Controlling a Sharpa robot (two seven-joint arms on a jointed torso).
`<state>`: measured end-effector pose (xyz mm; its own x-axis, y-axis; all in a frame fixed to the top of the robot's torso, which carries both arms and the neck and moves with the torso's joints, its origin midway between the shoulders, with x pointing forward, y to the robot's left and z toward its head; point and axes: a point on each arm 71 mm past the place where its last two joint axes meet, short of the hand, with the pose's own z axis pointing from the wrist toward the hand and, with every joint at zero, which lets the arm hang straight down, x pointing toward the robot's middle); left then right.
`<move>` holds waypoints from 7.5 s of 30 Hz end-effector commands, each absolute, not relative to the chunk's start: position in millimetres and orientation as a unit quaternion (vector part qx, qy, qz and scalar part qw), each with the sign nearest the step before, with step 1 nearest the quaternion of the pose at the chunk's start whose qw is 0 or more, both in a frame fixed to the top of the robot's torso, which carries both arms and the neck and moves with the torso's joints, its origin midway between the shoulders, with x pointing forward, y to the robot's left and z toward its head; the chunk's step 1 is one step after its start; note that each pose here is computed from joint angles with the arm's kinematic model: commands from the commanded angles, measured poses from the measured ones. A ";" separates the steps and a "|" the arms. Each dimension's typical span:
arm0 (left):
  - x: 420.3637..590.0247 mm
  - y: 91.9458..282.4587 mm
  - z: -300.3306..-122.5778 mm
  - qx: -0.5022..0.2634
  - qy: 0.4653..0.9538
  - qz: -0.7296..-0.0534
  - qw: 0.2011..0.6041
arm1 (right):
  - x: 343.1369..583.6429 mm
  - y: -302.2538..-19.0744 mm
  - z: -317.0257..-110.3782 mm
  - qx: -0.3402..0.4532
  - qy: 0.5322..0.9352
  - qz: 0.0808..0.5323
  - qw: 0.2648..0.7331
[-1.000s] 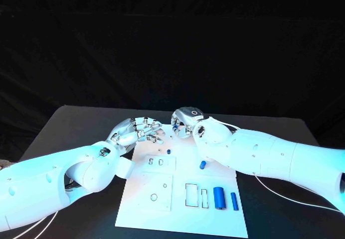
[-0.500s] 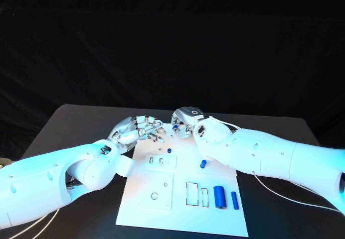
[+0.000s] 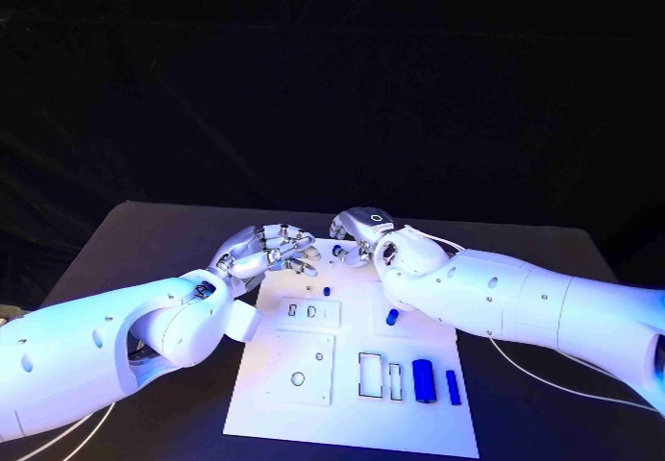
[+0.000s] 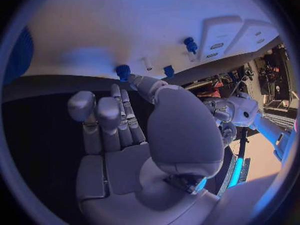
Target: Assemble the parts on the task board
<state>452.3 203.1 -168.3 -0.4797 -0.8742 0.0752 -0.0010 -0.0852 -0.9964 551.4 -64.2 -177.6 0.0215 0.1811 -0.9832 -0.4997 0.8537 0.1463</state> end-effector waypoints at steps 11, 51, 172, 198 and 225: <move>452.5 202.1 -167.5 -0.371 0.584 -0.638 0.339 | 547.6 -70.5 -176.4 -0.120 0.653 0.253 0.704; 478.4 266.0 -174.0 -0.386 0.558 -0.607 0.413 | 538.7 -207.3 -163.1 0.046 0.731 0.246 0.635; 483.9 260.7 -169.1 -0.385 0.555 -0.613 0.410 | 516.1 -53.5 -188.2 -0.093 0.676 0.292 0.670; 484.0 259.9 -168.0 -0.385 0.556 -0.614 0.408 | 521.0 -39.1 -193.7 -0.107 0.679 0.281 0.670; 484.5 261.3 -167.8 -0.387 0.558 -0.610 0.409 | 519.9 -42.9 -195.6 -0.101 0.690 0.280 0.660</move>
<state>484.7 263.5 -169.4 -0.3511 -0.9363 0.0115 0.0628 -0.0358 -0.9974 520.8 -43.6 -194.3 -0.0954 0.2435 -0.9652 -0.5060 0.8231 0.2576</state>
